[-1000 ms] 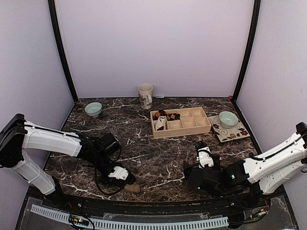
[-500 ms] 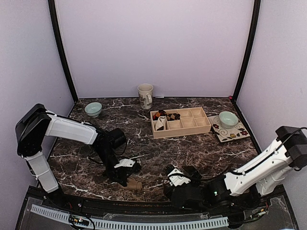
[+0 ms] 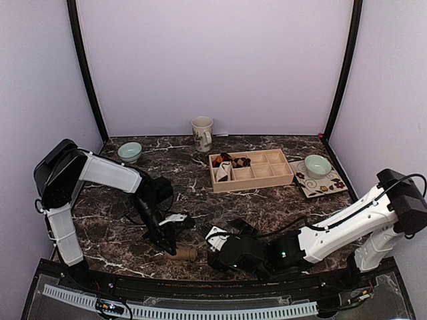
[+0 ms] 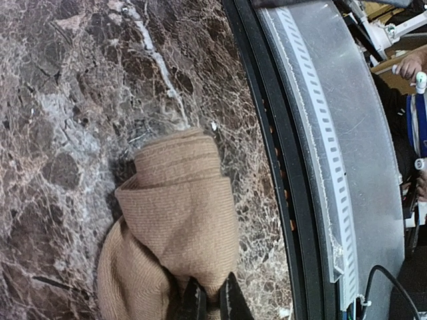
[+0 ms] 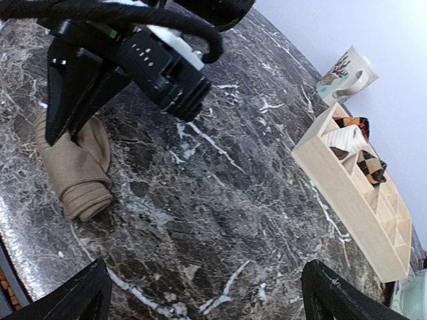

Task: Roll the socks
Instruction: Roll the sock at the center of the board, then pick up the sock from the center of the board.

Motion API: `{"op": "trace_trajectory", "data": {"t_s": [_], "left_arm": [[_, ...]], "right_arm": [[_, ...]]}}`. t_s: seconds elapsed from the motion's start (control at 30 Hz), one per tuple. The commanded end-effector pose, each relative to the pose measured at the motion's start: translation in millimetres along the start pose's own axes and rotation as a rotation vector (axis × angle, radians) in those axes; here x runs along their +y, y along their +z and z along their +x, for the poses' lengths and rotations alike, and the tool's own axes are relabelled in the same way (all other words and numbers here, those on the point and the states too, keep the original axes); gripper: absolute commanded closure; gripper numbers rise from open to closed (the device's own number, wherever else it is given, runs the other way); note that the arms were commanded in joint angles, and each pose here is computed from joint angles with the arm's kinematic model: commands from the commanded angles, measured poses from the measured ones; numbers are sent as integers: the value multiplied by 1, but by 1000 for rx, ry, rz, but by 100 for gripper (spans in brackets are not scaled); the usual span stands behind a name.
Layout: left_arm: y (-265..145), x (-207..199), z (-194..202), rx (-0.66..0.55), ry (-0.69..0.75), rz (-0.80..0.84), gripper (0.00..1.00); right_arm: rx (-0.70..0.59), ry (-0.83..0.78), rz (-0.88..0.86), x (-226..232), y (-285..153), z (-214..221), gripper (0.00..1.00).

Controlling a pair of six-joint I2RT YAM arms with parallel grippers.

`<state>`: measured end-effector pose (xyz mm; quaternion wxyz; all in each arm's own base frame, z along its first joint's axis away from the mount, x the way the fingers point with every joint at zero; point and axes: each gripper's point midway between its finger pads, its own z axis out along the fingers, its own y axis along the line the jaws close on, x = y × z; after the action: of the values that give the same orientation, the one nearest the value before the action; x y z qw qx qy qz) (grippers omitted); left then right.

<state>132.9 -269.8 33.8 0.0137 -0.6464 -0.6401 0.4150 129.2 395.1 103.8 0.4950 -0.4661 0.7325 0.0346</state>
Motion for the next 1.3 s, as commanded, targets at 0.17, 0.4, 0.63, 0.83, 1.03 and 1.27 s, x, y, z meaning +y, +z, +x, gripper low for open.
{"op": "trace_trajectory", "data": {"t_s": [0.17, 0.4, 0.63, 0.83, 1.03, 1.27], "left_arm": [[1, 0, 6, 15, -53, 42, 100], [0, 6, 8, 33, -75, 33, 100], [2, 12, 11, 41, -94, 25, 100], [3, 17, 15, 63, -113, 12, 100], [2, 16, 15, 59, -110, 18, 100], [2, 14, 16, 61, -109, 26, 100]], "right_arm": [[-55, 178, -159, -19, -9, -44, 1], [-201, 67, -308, 30, -13, -44, 1], [-210, 39, -500, 79, 9, -43, 1], [-212, -30, -533, 100, 36, -49, 13], [-218, -12, -571, 103, 63, -51, 27], [-183, -65, -553, 103, 78, -30, 28]]}}
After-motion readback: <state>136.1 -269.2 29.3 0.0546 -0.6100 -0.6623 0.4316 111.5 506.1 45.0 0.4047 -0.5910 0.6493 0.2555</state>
